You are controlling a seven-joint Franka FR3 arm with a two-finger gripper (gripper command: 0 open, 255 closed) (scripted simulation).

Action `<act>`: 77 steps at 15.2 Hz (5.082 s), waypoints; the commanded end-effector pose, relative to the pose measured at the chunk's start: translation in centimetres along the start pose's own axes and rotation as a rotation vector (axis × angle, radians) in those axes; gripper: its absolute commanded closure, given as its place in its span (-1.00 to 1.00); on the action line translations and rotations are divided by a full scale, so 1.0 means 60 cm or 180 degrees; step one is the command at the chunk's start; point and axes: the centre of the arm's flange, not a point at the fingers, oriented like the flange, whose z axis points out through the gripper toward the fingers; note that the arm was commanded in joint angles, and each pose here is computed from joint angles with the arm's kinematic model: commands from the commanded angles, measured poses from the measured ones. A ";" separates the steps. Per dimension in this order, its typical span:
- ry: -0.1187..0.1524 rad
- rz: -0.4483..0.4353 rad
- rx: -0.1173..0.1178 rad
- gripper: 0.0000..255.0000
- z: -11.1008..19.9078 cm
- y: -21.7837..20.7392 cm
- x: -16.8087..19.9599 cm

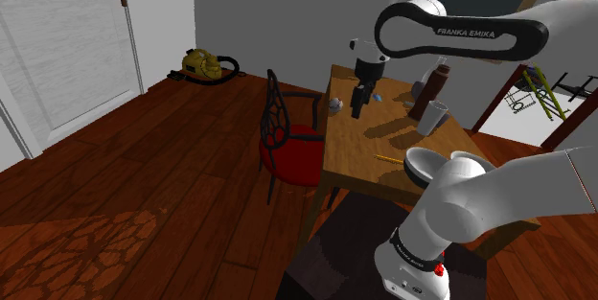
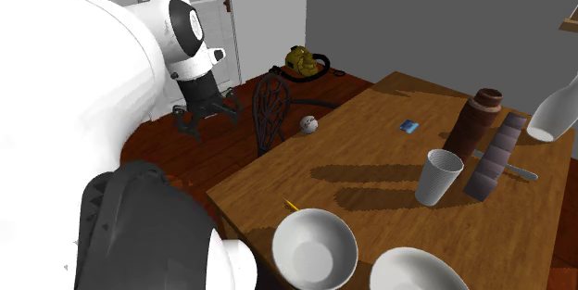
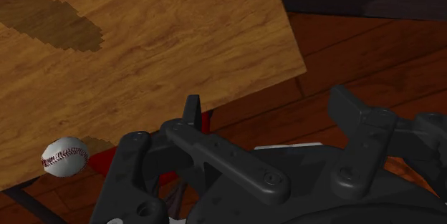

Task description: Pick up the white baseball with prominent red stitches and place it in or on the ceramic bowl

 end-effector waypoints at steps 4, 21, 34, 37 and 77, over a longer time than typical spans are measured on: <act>0.0041 -0.0143 -0.0074 -1.00 0.052 0.084 0.036; 0.0167 -0.0608 -0.0315 -1.00 0.212 0.357 0.196; 0.0231 -0.0844 -0.0436 -1.00 0.317 0.494 0.297; 0.0231 -0.0844 -0.0436 -1.00 0.343 0.497 0.300; 0.0231 -0.0844 -0.0436 1.00 0.158 0.525 0.277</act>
